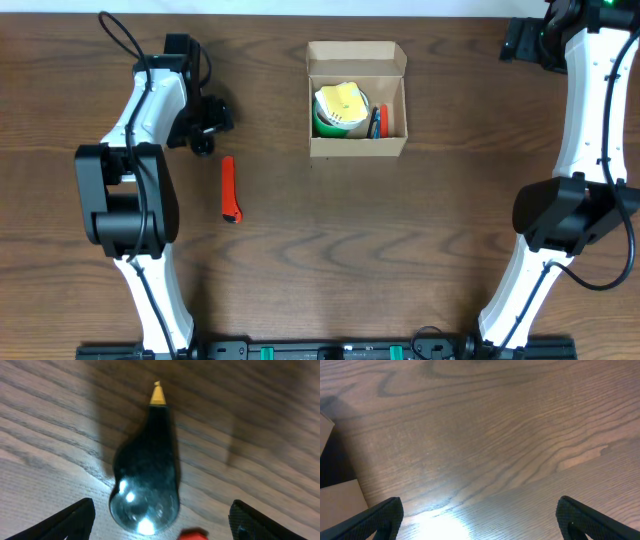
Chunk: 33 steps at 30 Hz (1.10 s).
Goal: Pack container
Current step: 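Grasp the black yellow-tipped dispenser with the left gripper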
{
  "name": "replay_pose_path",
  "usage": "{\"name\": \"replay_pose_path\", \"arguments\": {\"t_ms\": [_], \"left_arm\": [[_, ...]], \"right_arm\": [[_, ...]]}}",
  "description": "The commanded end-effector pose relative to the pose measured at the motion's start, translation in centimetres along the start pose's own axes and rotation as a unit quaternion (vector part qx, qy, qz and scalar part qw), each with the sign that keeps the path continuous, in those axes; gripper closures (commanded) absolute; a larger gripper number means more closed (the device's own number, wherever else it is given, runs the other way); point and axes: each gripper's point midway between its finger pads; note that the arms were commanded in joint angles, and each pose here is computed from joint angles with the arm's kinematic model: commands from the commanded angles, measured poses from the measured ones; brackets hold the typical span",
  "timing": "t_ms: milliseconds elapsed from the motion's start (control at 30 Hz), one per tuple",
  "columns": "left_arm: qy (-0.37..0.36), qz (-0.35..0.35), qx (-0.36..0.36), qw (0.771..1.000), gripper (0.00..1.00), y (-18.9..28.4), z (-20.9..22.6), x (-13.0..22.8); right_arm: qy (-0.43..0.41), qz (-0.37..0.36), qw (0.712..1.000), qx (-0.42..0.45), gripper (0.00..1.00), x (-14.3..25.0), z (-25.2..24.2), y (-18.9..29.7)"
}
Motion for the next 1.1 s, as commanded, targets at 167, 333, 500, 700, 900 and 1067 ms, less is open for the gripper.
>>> {"name": "replay_pose_path", "arguments": {"t_ms": [167,333,500,700,900,1067], "left_arm": [[0.001,0.010,-0.019,1.000,0.13,-1.2,1.4,-0.2],[0.001,0.033,-0.019,0.999,0.13,-2.6,1.7,0.5],[-0.006,0.049,-0.016,0.999,0.14,-3.6,1.6,1.0],[-0.006,0.049,-0.016,0.999,0.24,-3.7,1.6,1.0],[-0.006,0.049,-0.016,0.999,0.31,-3.7,1.6,1.0],[-0.006,0.049,-0.016,0.999,0.49,-3.7,1.6,1.0]], "right_arm": [[-0.007,-0.008,1.000,0.003,0.01,-0.1,-0.6,0.9],[-0.007,-0.008,1.000,0.003,0.01,-0.1,-0.6,0.9],[-0.007,-0.008,1.000,0.003,0.01,-0.1,-0.6,0.9],[-0.007,-0.008,1.000,0.003,0.01,-0.1,-0.6,0.9],[-0.007,-0.008,1.000,0.003,0.01,-0.1,-0.6,0.9],[-0.007,-0.008,1.000,0.003,0.01,-0.1,-0.6,0.9]]}}
Point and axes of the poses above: each gripper's point midway between its finger pads, its own y axis back along the fingers, its own z axis along the line the jaws close on, x = y × z, and after that the axes turned 5 degrees about y, right-handed
